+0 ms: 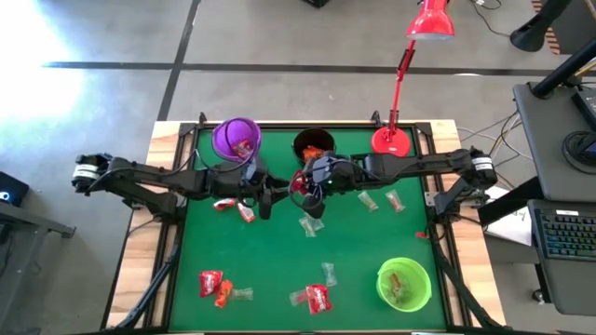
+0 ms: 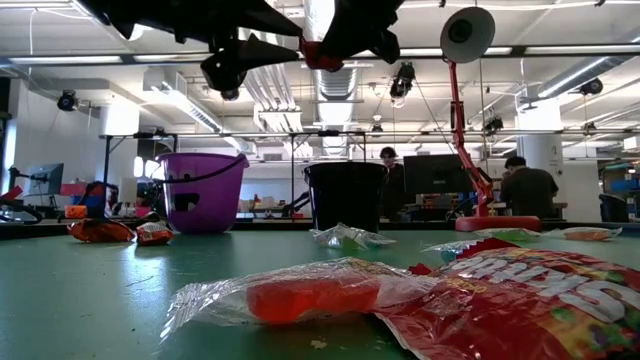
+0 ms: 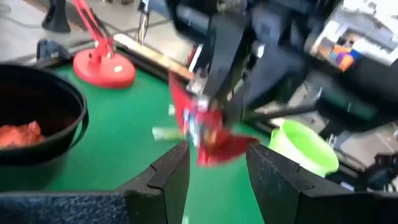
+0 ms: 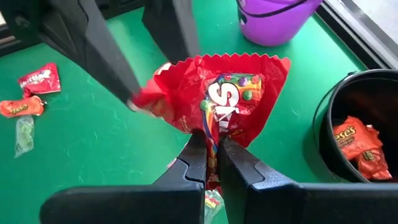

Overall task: Sort candy
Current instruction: Put the red candy into the purple bucket

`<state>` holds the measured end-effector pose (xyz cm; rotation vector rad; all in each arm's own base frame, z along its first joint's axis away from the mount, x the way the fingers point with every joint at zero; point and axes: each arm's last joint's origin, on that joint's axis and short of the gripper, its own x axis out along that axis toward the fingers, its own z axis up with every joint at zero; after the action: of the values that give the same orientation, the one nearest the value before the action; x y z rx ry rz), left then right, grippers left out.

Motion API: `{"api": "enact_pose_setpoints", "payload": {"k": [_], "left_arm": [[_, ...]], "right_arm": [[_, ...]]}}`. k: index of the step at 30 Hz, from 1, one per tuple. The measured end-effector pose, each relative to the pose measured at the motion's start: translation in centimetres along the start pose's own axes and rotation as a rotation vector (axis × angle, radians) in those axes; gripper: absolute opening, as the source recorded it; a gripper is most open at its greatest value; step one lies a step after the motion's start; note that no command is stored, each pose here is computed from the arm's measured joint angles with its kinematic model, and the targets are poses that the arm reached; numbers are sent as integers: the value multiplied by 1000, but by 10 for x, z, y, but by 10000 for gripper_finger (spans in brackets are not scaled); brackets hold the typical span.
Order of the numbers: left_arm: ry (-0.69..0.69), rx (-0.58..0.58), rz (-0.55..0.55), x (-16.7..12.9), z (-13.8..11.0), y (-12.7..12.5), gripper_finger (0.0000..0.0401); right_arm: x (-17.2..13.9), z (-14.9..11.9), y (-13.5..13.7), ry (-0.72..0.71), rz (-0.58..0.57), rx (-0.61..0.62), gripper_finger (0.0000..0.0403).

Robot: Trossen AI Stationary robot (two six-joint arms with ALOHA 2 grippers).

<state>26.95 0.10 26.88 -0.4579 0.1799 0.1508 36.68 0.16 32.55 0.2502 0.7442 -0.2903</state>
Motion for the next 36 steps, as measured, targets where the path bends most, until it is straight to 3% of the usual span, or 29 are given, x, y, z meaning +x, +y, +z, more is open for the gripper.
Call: {"api": "enact_pose_setpoints", "payload": {"k": [10, 16, 22, 36], "left_arm": [[-3, -11, -21, -2, 8, -4, 141], [83, 1, 25, -2, 17, -8, 141], [85, 27, 32, 6, 29, -14, 141], [53, 65, 79, 22, 35, 5, 126]], "right_arm": [[-11, 2, -1, -20, 7, 12, 12], [-11, 3, -1, -22, 7, 14, 12], [-11, 4, -1, -34, 12, 8, 12], [-12, 2, 2, -32, 16, 0, 13]]}}
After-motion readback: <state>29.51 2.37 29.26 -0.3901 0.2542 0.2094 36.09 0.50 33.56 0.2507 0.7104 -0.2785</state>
